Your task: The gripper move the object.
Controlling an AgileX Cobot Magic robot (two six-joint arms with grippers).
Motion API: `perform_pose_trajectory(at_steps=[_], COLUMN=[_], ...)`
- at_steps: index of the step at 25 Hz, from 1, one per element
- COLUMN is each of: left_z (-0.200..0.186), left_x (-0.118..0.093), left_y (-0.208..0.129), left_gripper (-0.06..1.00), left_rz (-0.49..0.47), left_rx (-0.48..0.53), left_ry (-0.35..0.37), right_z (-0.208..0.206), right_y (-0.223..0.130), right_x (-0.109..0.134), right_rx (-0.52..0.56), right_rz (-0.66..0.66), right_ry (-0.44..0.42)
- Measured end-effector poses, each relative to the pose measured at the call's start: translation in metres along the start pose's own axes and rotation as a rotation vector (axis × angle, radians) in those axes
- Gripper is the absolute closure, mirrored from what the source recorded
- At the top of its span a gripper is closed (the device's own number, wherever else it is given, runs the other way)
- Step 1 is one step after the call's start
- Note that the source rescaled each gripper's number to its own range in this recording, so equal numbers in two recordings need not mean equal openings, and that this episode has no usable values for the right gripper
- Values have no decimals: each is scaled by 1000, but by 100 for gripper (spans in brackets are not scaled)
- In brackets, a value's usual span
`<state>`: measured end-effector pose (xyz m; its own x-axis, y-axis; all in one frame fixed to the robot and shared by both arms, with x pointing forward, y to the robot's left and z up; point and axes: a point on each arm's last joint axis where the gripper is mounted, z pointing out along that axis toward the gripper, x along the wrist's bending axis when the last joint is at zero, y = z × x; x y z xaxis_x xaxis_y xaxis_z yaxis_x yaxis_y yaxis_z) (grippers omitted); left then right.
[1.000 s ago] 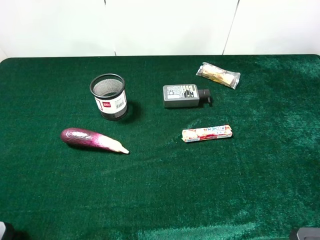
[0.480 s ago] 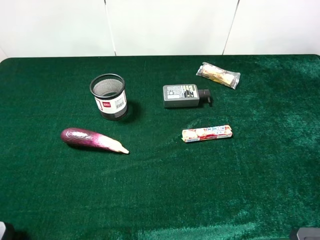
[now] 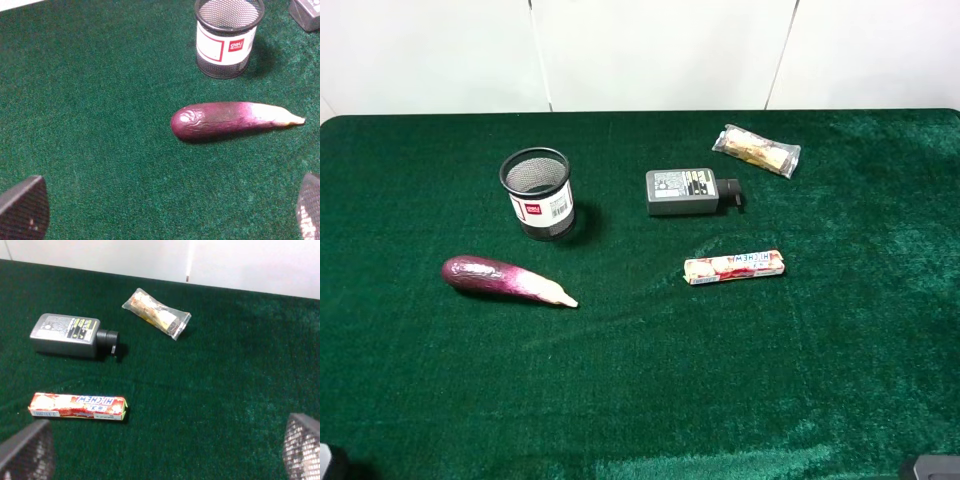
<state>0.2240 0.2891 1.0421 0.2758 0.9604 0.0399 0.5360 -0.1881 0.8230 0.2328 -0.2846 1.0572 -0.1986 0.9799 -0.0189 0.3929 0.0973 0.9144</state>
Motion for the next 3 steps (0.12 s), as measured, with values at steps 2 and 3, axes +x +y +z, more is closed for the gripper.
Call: perform_pose_trajectory(at_steps=[2, 3], left_z=[0, 0], left_x=[0, 0], left_y=[0, 0], left_gripper=[-6, -6], left_rz=[0, 0], left_rx=[0, 0], left_ry=[0, 0], right_z=[0, 0], right_y=[0, 0], right_x=[0, 0], right_rx=[0, 0], right_rz=[0, 0], right_ry=[0, 0])
